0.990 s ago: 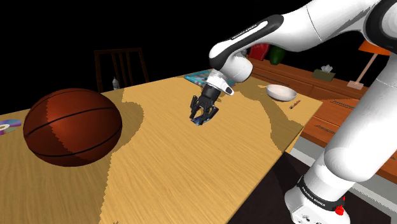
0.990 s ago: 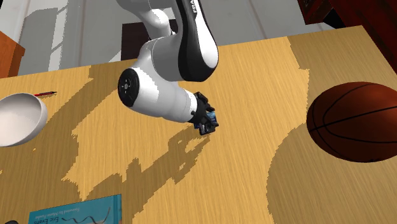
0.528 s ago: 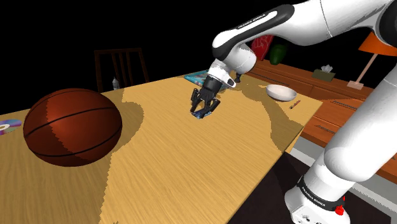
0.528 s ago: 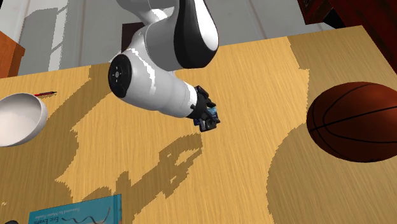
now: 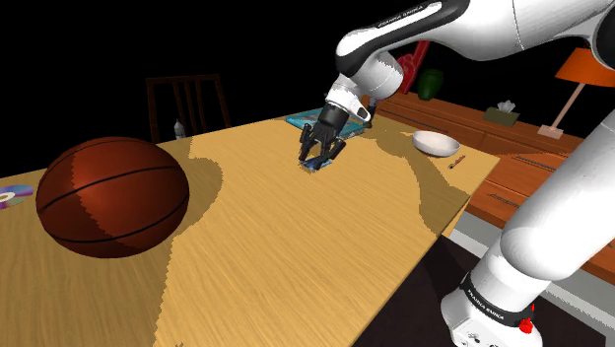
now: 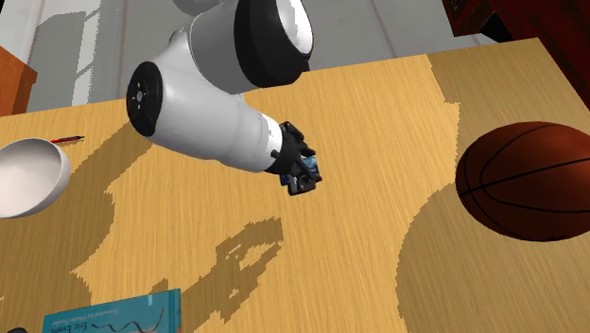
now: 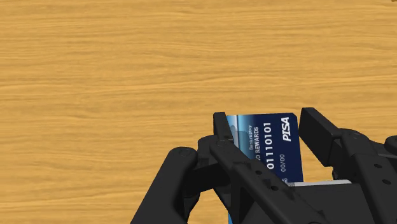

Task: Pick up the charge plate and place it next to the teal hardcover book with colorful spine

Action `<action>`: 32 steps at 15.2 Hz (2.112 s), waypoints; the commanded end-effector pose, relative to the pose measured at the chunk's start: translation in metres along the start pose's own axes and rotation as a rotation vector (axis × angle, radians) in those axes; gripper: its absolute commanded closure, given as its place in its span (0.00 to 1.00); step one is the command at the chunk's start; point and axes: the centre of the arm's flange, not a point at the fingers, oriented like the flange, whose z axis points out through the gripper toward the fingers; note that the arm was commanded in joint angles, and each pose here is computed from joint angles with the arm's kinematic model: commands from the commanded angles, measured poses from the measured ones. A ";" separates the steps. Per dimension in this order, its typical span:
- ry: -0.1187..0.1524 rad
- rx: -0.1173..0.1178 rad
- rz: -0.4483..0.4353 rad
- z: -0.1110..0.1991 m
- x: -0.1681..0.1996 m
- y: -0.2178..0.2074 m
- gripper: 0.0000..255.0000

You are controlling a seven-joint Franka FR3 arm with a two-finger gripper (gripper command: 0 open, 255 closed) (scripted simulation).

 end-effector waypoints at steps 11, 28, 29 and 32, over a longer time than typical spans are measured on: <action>0.000 -0.001 0.000 -0.084 0.127 -0.031 1.00; 0.000 -0.001 0.000 -0.206 0.310 -0.076 1.00; 0.000 -0.001 0.000 -0.213 0.320 -0.079 1.00; 0.000 -0.001 0.000 -0.234 0.353 -0.087 1.00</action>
